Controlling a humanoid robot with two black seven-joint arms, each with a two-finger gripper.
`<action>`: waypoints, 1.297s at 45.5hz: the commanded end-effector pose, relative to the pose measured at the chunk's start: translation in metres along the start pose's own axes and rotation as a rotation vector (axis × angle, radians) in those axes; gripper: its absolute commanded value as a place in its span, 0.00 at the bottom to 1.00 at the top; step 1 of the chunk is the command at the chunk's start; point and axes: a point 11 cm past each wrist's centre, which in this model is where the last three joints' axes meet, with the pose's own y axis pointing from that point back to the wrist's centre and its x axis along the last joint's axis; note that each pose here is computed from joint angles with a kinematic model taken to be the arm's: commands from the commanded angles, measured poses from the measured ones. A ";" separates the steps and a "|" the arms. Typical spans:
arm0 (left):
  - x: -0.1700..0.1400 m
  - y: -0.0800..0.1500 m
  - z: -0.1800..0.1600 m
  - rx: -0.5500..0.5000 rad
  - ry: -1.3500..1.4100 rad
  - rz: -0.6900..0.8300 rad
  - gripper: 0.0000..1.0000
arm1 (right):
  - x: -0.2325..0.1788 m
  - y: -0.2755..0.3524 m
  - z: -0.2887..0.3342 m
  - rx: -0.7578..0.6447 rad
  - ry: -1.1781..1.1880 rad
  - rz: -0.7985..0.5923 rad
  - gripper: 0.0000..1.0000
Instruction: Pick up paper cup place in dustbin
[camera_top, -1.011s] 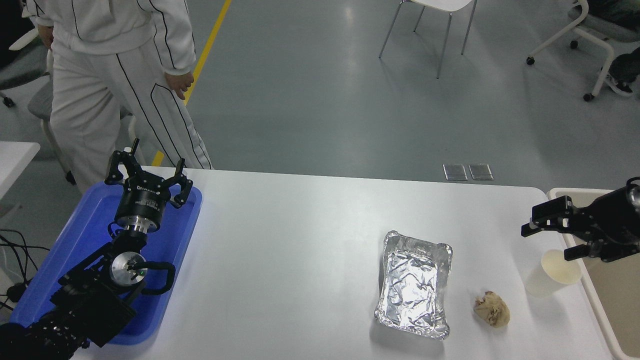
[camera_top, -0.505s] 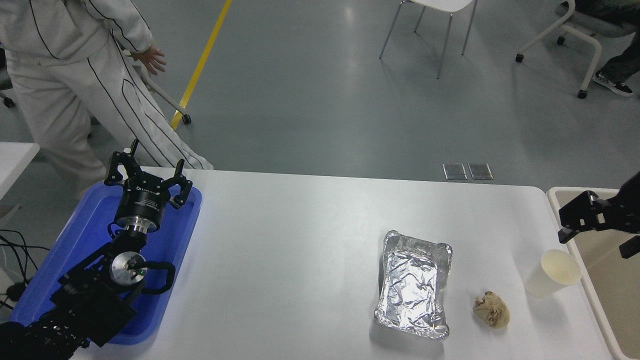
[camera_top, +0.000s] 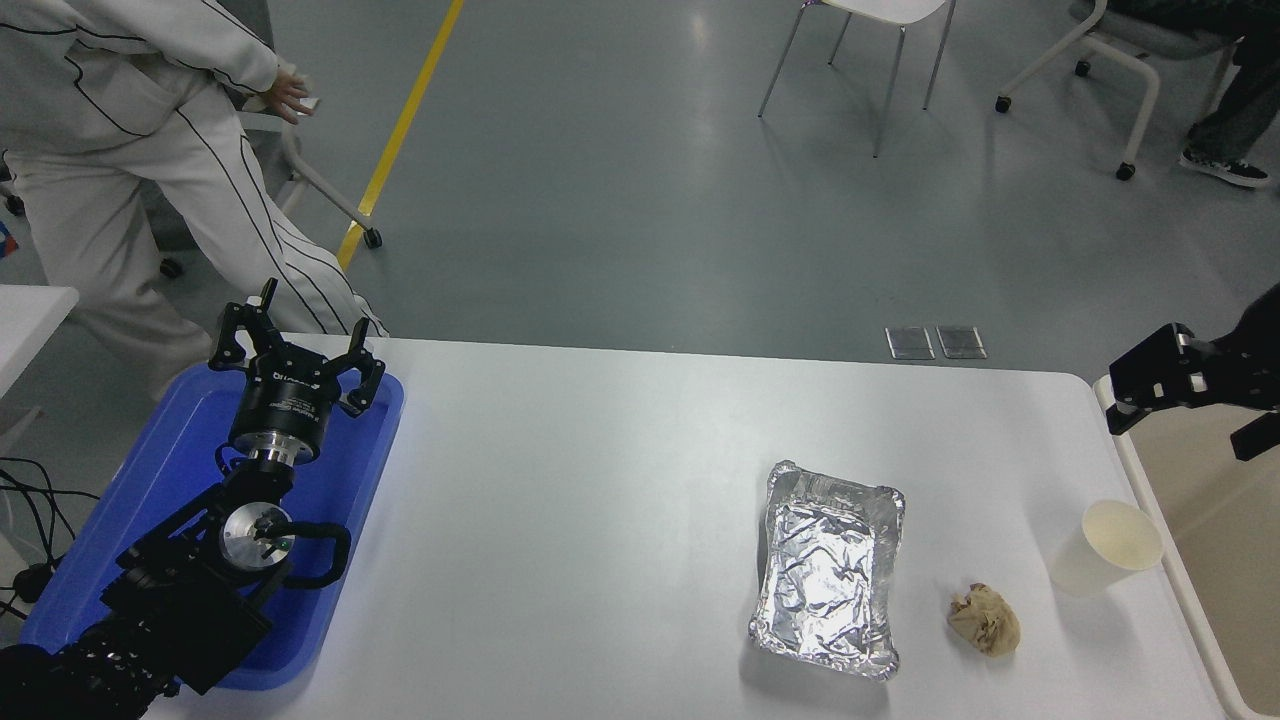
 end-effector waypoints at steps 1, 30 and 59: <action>-0.001 0.000 0.000 -0.001 0.001 -0.001 1.00 | 0.008 0.024 -0.008 0.002 0.026 0.061 1.00; -0.001 0.000 0.000 -0.001 0.002 -0.003 1.00 | 0.000 0.003 0.008 -0.061 0.030 0.000 1.00; -0.001 0.000 -0.001 0.000 0.003 -0.003 1.00 | -0.027 -0.094 0.077 -0.091 -0.050 0.096 1.00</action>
